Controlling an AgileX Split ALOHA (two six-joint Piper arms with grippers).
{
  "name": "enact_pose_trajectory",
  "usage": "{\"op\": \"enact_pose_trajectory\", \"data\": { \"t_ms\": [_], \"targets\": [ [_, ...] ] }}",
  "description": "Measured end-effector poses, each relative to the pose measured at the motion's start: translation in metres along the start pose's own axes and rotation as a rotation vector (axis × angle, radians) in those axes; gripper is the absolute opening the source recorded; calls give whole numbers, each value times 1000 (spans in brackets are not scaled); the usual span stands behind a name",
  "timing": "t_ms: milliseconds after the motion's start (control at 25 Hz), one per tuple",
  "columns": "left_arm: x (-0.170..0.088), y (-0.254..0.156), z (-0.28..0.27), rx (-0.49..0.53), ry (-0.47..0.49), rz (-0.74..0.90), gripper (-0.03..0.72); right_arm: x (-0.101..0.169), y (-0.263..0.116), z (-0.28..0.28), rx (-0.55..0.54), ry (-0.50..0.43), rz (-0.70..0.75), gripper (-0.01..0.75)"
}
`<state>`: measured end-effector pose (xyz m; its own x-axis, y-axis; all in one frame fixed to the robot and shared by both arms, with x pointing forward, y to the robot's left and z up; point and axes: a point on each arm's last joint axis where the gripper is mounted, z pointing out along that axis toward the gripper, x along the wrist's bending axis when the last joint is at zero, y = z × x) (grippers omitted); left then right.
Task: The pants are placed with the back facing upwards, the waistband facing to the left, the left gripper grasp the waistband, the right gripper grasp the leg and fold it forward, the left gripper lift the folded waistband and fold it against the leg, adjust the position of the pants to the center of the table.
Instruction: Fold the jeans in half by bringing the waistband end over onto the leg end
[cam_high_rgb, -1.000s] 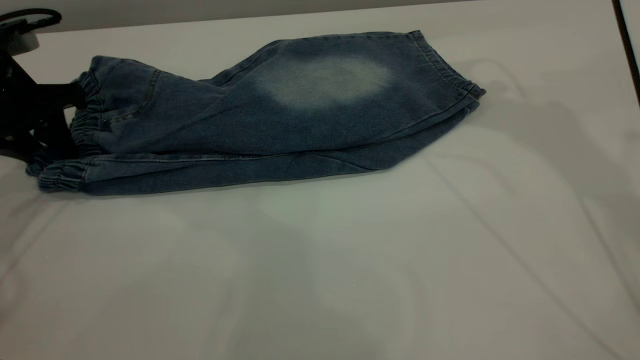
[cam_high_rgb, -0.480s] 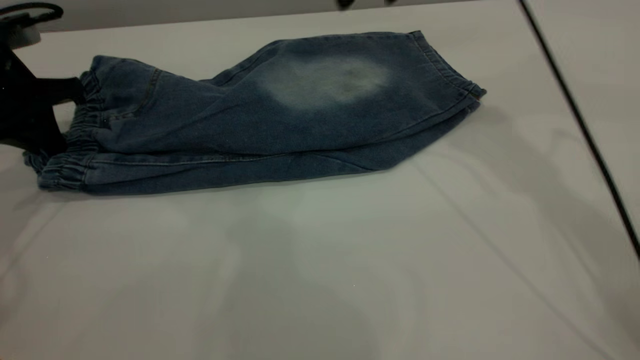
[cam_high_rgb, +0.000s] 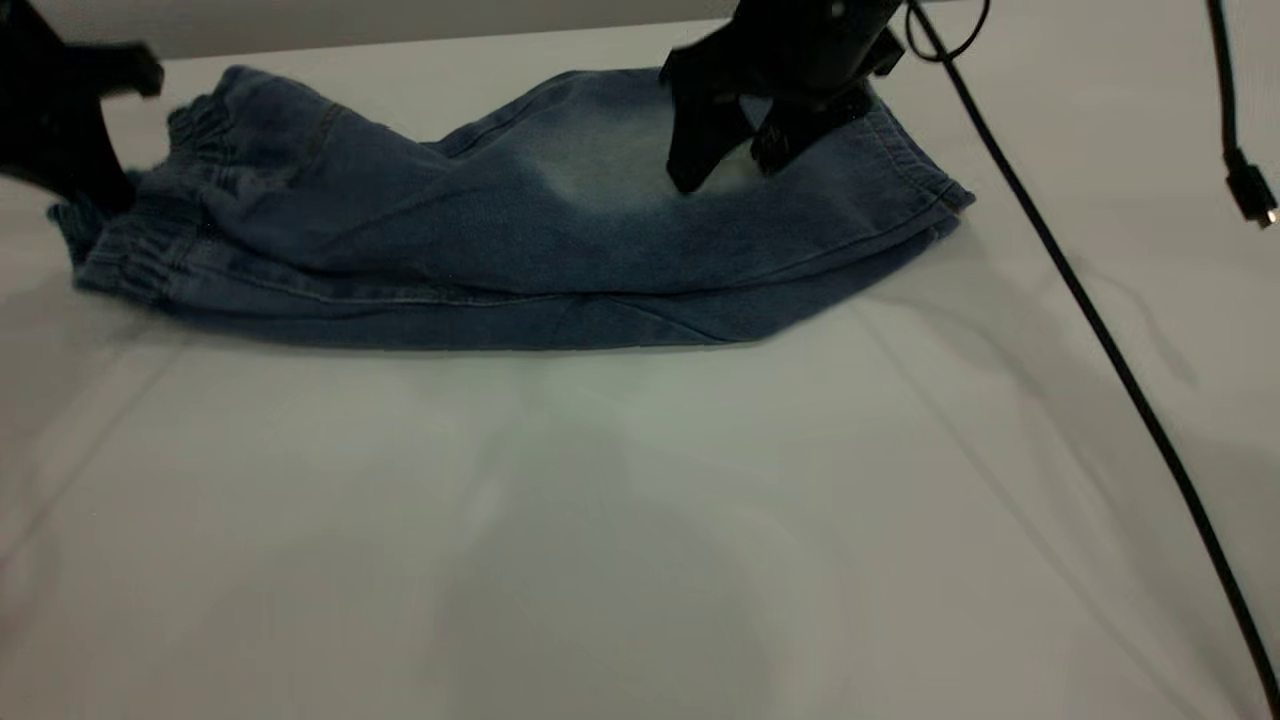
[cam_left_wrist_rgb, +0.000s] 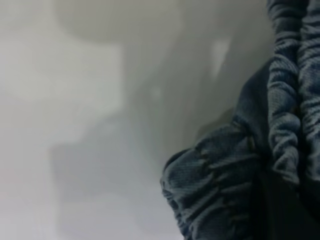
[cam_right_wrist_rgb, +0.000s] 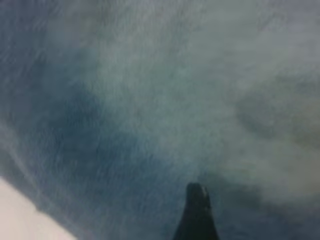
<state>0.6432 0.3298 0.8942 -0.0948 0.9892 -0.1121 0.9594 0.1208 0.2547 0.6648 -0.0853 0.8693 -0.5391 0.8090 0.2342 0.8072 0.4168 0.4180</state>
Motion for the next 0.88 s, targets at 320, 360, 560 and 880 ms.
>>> {"op": "enact_pose_trajectory", "data": {
  "t_ms": [320,360,560,880],
  "targets": [
    [-10,37,-34,-44,-23,50,40,27,-3,9,32,26,-56,483],
    [-13,40,-37,-45,-28,64,40,32,-3,11,37,31,-69,483],
    [-30,54,-55,-77,-44,108,40,56,-7,16,62,52,-125,483],
    [-70,66,-74,-119,-76,200,40,64,-6,18,51,26,-186,483]
  ]
}}
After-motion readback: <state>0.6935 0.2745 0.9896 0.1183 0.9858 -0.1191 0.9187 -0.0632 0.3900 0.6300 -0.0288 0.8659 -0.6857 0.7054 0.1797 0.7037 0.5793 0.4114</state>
